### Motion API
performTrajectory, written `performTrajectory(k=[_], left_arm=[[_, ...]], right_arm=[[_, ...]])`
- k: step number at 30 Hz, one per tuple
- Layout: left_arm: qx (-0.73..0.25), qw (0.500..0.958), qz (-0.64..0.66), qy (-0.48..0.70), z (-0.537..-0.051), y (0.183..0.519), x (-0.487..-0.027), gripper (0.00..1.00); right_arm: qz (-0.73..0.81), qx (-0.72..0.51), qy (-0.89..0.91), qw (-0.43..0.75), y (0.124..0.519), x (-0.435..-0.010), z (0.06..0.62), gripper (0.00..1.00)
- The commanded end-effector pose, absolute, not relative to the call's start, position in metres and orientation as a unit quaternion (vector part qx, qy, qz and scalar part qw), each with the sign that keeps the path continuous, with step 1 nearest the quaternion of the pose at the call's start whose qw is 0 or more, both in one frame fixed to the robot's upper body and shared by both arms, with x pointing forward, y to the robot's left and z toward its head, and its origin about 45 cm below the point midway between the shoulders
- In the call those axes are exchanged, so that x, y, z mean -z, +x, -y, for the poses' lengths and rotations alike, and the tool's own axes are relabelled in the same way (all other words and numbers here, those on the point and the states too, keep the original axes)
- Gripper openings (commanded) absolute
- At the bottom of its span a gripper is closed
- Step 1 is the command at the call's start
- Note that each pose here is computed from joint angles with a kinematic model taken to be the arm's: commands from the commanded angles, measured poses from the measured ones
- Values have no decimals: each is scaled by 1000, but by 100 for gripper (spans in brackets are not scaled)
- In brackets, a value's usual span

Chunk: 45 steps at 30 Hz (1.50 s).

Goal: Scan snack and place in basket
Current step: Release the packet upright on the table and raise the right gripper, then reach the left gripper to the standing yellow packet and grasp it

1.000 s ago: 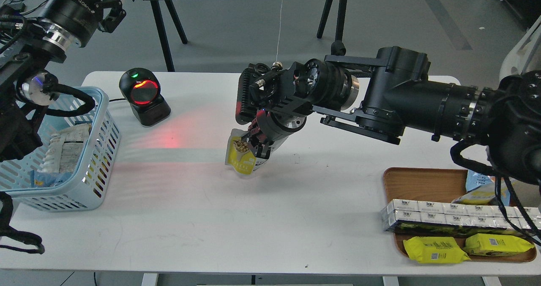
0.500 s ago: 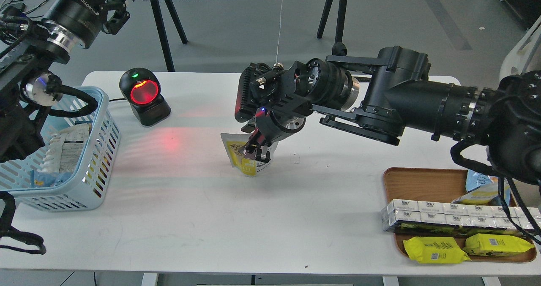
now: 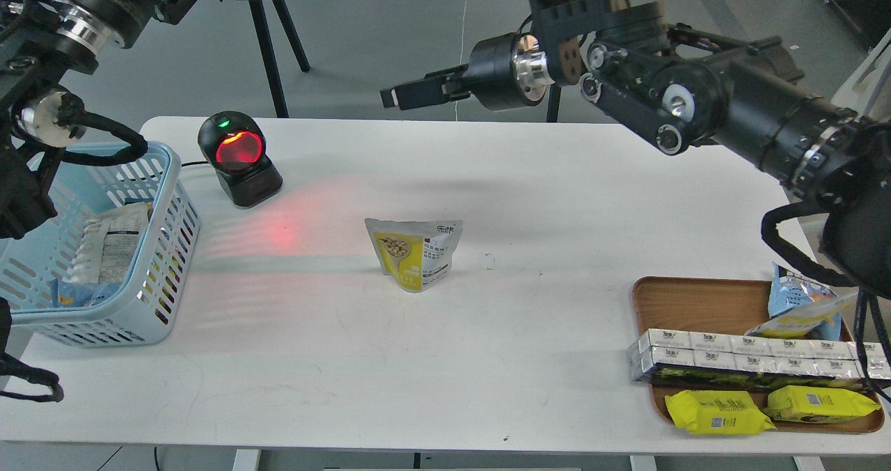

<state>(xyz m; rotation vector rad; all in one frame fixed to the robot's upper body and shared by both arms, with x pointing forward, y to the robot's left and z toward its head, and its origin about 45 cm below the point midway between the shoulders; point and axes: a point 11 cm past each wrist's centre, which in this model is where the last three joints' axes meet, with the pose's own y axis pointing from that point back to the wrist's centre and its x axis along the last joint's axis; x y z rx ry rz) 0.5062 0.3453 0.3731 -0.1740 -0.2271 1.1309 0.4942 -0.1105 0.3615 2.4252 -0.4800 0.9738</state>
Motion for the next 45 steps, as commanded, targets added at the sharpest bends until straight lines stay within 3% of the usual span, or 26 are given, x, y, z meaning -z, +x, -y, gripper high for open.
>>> performTrajectory(k=[1, 9, 15, 22, 27, 35, 45], left_arm=[[-495, 853, 161, -27, -328, 505, -385, 100], [-299, 886, 338, 105, -223, 477, -404, 100], [-137, 838, 474, 234, -157, 456, -399, 100], [79, 745, 545, 376, -92, 431, -331, 99], [159, 682, 581, 414, -76, 420, -299, 98], [201, 653, 582, 441, -83, 414, -273, 97], [214, 676, 532, 464, -124, 402, -224, 93]], right_arm=[[290, -247, 914, 138, 506, -374, 170, 98], [435, -76, 897, -10, 507, -350, 259, 98], [508, 22, 855, -102, 498, -320, 307, 98], [527, 68, 837, -127, 475, -290, 333, 98], [540, 61, 831, -122, 468, -296, 356, 98], [555, 58, 822, -113, 460, -294, 377, 98], [549, 67, 825, -117, 453, -291, 376, 98]])
